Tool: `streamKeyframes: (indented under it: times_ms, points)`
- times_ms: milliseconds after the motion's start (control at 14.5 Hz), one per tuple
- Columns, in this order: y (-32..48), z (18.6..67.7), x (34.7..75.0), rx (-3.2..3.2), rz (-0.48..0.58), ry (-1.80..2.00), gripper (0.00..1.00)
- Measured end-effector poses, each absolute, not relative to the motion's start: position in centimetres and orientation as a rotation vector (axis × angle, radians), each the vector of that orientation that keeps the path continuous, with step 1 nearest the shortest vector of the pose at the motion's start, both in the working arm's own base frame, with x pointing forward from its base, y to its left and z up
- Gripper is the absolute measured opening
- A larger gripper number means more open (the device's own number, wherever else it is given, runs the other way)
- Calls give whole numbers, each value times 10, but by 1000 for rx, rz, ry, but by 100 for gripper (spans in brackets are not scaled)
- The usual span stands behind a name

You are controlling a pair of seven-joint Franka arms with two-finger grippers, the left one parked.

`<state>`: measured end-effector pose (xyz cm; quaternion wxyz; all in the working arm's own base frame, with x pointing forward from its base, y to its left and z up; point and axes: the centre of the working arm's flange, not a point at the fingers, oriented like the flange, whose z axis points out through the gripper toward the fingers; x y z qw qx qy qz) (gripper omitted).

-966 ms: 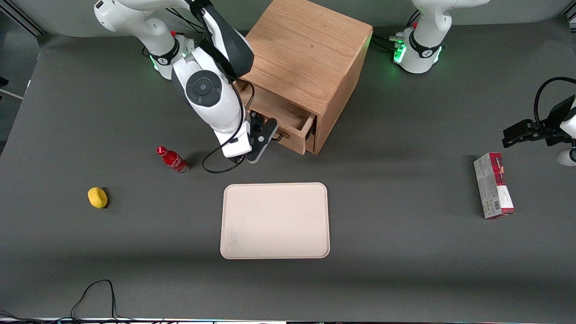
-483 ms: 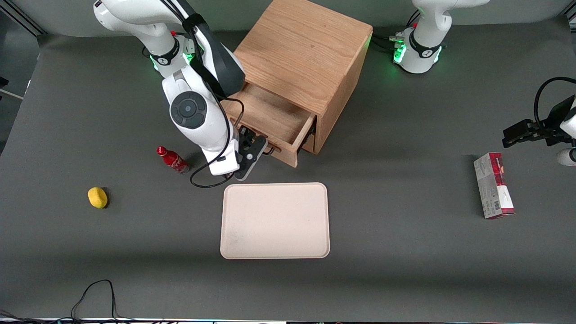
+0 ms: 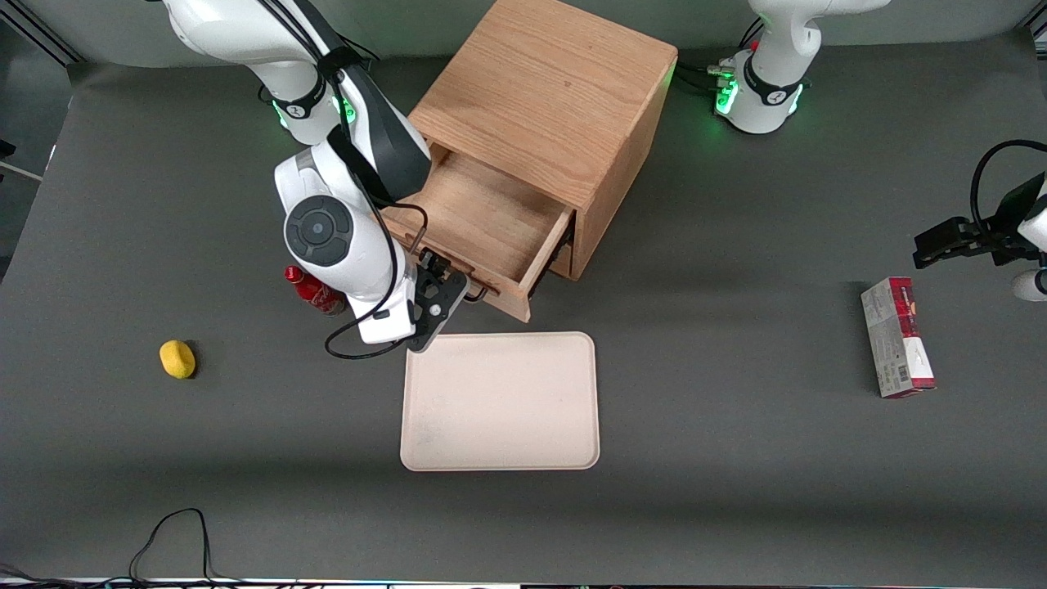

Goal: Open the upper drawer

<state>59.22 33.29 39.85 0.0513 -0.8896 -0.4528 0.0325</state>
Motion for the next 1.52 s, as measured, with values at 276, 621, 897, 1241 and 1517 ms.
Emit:
streamKeyframes:
  times_ms: [276, 621, 897, 1241, 1517]
  points:
    - [323, 398, 599, -2711, 103, -1368, 100]
    - [312, 396, 612, -2718, 92, -1357, 100]
    - [297, 396, 623, -2731, 86, -1330, 100]
    - [284, 391, 635, -2747, 86, -1302, 100]
    - [279, 389, 641, -2753, 86, -1292, 100]
